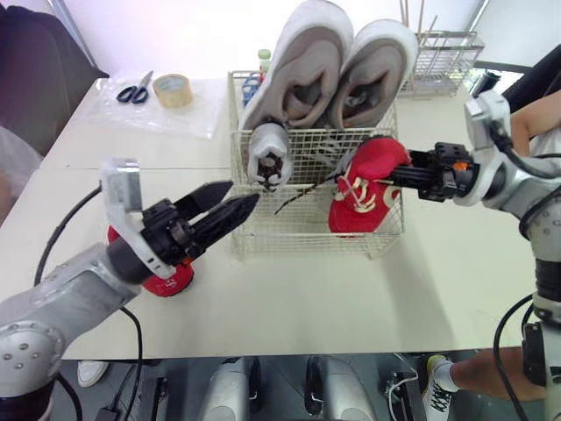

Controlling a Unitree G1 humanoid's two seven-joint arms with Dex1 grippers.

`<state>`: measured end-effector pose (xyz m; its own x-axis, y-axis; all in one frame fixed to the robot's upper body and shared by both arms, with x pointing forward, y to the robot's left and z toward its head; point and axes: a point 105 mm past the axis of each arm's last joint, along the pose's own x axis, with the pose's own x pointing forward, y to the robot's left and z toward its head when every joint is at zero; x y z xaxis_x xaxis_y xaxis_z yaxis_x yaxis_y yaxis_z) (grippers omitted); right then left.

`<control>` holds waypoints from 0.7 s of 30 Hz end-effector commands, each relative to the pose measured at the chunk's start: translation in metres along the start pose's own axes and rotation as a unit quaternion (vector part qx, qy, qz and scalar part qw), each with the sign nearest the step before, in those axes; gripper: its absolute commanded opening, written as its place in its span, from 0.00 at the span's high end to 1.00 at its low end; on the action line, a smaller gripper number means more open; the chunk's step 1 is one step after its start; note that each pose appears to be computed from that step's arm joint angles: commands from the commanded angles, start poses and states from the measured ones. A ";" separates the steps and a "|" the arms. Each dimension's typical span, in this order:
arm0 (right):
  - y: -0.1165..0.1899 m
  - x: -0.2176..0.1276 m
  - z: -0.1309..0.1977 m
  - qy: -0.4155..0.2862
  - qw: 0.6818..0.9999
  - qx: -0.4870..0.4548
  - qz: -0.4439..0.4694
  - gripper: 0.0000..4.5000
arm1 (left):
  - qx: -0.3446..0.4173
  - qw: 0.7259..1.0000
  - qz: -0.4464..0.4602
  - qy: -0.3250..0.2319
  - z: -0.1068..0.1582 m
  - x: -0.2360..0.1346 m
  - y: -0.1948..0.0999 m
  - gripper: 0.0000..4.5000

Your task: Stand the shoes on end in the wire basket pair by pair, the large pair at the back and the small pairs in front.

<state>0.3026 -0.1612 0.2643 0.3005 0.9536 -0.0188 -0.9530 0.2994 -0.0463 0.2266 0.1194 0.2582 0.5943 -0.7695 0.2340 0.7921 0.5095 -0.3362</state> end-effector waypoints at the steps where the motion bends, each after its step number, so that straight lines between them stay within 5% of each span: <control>1: 0.004 -0.002 0.005 -0.007 1.000 -0.017 -0.002 0.22 | 0.005 1.000 -0.008 -0.013 0.009 -0.003 -0.005 0.13; 2: 0.004 -0.004 0.004 -0.003 1.000 -0.015 -0.007 0.11 | 0.004 1.000 -0.008 -0.012 0.009 -0.003 -0.005 0.13; 15: -0.013 -0.040 0.008 0.061 0.993 -0.061 -0.078 0.11 | 0.001 1.000 -0.021 -0.015 0.011 0.002 0.003 0.13; 21: 0.003 -0.042 0.024 0.041 0.996 -0.063 -0.042 0.11 | -0.003 1.000 -0.027 -0.015 0.007 0.004 0.005 0.13</control>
<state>0.2979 -0.2016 0.2704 0.4129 0.9021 -0.1257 -0.9087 0.3987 -0.1236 0.2361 0.1242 0.2593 0.5756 -0.7756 0.2591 0.8043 0.4796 -0.3508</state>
